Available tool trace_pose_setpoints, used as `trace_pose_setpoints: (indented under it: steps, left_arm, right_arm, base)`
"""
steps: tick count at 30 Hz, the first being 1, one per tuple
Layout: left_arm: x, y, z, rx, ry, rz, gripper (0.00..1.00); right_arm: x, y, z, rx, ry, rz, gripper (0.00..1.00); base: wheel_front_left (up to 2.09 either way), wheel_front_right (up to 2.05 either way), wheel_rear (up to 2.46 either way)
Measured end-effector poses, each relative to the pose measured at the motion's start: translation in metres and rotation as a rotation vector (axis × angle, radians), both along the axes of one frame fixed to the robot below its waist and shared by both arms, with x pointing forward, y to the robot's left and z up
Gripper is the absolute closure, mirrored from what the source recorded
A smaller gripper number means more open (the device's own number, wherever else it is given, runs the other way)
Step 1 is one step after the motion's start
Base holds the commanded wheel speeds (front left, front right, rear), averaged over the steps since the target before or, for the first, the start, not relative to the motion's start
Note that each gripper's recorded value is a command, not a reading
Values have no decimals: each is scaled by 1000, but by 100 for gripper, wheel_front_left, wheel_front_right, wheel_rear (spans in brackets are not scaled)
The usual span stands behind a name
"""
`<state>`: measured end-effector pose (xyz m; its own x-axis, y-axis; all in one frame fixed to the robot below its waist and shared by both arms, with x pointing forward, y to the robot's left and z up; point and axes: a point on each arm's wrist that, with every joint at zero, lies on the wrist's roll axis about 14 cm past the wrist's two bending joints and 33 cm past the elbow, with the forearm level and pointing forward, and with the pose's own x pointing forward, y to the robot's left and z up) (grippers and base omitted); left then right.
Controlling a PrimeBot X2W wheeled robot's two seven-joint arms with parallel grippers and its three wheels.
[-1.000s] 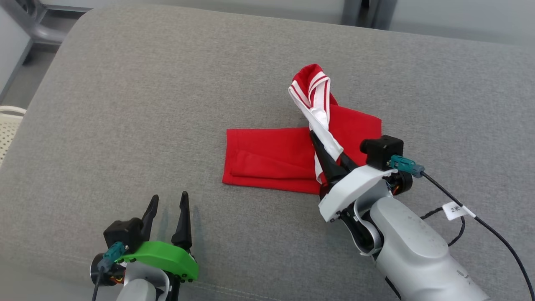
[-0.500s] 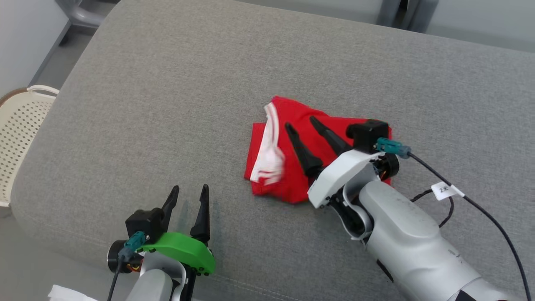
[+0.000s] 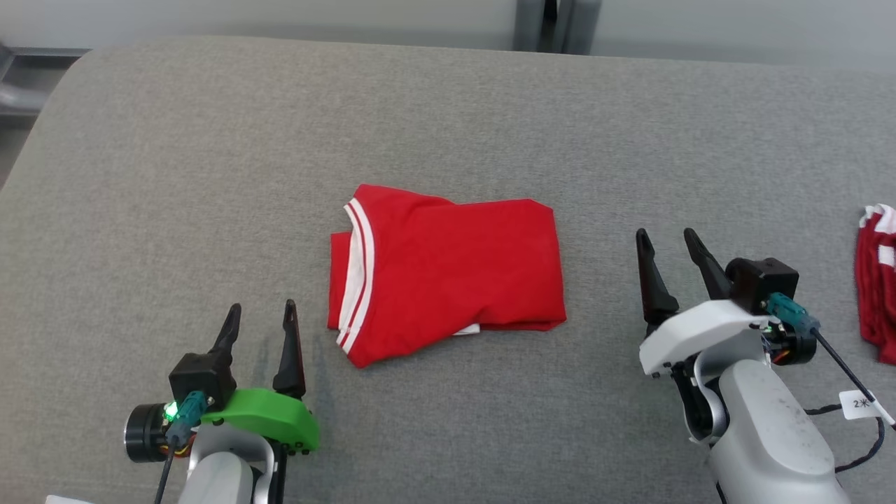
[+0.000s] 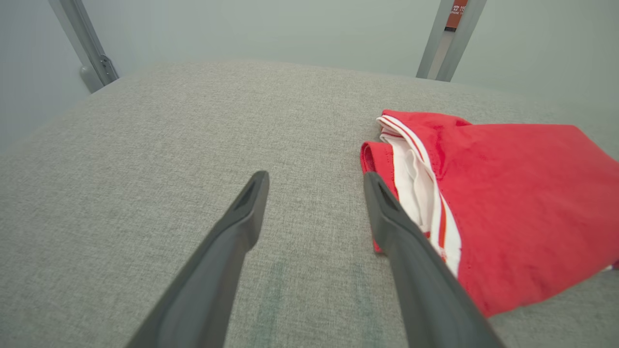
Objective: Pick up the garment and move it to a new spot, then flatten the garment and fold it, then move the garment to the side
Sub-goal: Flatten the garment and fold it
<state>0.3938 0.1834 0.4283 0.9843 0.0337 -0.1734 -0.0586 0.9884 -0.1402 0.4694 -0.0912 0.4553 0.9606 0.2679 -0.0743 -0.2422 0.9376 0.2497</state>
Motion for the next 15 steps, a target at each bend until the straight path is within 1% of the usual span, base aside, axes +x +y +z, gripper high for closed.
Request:
trace_pose_setpoints:
  steps: [2, 6, 10, 15]
  left_arm:
    - [2, -3, 2, 17, -9, -10, 0]
    - [-1, -6, 0, 25, -6, -19, 0]
    - [-11, -3, -2, 14, 1, -1, 0]
    - [-21, -5, 1, 18, -6, -9, 0]
  right_arm:
    - [-9, -21, -3, -24, 4, -49, 0]
    - [-31, -47, -8, -57, 17, -107, 0]
    - [-52, -57, -7, -100, 9, -120, 0]
    - [-73, -62, -5, -107, 6, -131, 0]
  base:
    - [0, 0, 0]
    - [0, 0, 0]
    - [0, 0, 0]
    - [0, 0, 0]
